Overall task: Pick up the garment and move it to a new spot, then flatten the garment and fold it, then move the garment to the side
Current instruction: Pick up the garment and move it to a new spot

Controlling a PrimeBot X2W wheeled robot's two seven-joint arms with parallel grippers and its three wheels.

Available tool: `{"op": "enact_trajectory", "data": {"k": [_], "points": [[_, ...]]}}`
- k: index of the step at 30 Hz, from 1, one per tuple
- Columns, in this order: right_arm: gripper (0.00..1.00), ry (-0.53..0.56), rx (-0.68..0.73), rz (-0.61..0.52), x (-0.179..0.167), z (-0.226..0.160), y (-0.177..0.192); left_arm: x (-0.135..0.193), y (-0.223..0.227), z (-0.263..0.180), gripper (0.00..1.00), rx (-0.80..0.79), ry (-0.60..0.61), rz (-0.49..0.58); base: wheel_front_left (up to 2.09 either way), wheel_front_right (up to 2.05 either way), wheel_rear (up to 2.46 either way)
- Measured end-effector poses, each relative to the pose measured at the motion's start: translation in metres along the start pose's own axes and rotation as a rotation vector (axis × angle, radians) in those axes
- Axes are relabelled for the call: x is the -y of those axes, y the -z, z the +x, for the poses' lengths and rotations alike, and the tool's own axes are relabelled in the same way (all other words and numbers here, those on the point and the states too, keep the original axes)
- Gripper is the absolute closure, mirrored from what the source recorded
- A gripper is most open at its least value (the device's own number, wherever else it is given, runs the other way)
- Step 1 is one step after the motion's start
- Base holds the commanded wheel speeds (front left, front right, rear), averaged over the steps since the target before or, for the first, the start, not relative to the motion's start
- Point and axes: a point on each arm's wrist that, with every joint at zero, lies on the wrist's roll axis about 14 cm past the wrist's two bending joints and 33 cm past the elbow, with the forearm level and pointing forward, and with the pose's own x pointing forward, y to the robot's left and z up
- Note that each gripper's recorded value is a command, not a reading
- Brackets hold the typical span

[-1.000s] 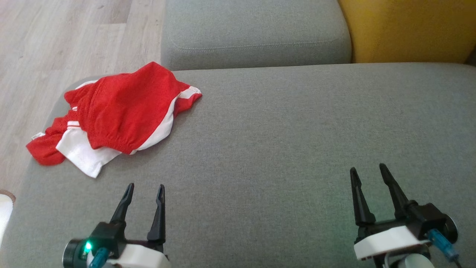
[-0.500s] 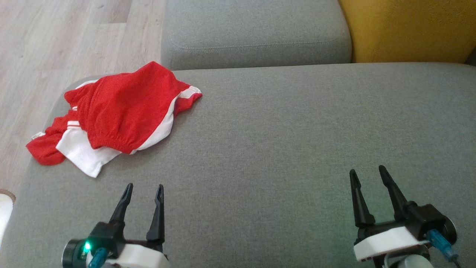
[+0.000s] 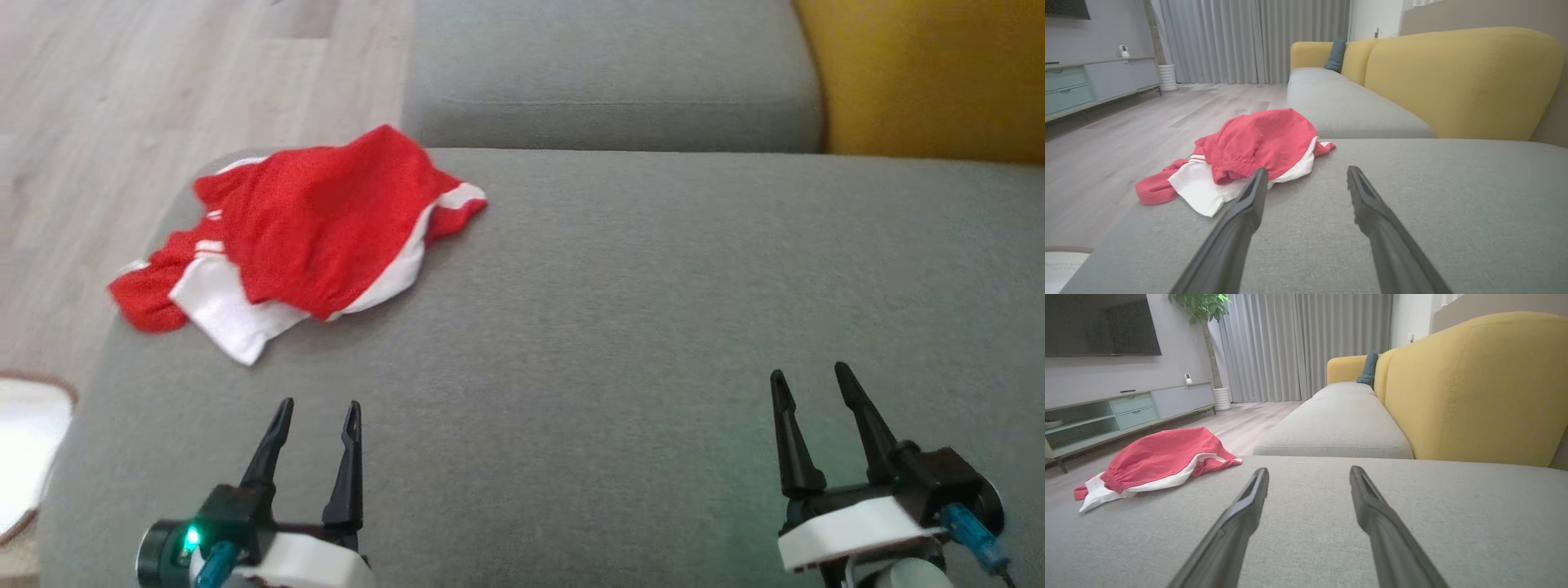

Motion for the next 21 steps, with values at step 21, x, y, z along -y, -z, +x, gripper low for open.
{"op": "enact_trajectory", "data": {"k": [21], "points": [[0.00, -0.343, -0.018, 0.039, -0.109, 0.041, 0.003, -0.096, -0.021, -0.074, 0.00, 0.067, -0.365, 0.027, 0.00, 0.00, 0.00]]}}
